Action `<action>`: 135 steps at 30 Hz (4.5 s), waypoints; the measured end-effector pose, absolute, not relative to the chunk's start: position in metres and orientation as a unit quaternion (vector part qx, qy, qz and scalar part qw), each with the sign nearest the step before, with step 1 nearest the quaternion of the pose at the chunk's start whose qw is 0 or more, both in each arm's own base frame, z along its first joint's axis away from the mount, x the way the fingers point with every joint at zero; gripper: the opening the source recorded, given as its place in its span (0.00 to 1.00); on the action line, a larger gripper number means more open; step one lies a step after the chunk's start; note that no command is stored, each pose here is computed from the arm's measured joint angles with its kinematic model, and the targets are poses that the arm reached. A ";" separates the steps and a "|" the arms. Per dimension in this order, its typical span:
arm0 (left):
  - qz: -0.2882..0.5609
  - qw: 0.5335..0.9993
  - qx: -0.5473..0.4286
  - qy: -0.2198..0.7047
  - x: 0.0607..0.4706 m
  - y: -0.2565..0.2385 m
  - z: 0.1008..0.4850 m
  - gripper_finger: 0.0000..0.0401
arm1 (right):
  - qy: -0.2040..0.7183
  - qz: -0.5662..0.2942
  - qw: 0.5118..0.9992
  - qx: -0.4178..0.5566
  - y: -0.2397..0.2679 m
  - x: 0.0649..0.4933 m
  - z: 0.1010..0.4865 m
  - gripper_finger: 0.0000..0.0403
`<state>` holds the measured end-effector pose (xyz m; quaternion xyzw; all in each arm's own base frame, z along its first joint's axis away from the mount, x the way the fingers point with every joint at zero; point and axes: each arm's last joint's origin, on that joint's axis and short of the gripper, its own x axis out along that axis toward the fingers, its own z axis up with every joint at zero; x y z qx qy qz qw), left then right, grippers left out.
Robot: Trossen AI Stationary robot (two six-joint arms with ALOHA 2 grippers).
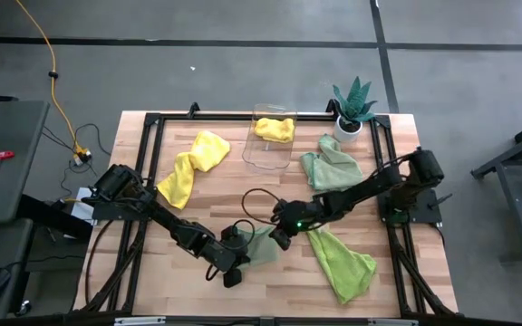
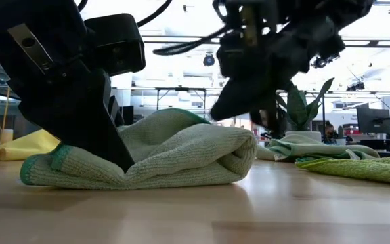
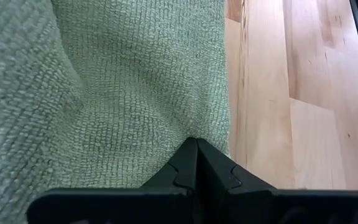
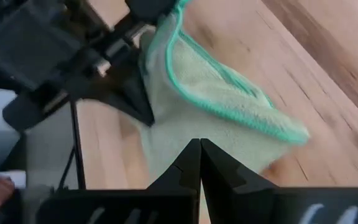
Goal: Fold microfiber towels
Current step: Fold the bottom left blue towel
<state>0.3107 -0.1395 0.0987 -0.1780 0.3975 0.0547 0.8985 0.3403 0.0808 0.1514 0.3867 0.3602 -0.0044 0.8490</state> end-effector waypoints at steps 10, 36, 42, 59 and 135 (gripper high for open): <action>0.055 0.899 -0.178 0.396 0.311 -0.140 0.099 0.00 | 0.319 -0.073 0.851 0.410 0.067 0.352 0.133 0.00; 0.037 0.897 -0.187 0.398 0.312 -0.135 0.106 0.00 | 0.446 -0.037 0.822 0.352 0.079 0.326 0.139 0.00; 0.004 0.915 -0.171 0.365 0.311 -0.126 0.141 0.00 | 0.446 -0.045 0.830 0.333 0.086 0.322 0.141 0.00; 0.043 0.925 -0.161 0.342 0.343 -0.110 0.110 0.00 | 0.451 -0.045 0.835 0.313 0.081 0.321 0.142 0.00; 0.084 0.914 -0.063 0.392 0.316 -0.145 0.094 0.00 | 0.323 -0.068 0.857 0.395 0.048 0.350 0.152 0.00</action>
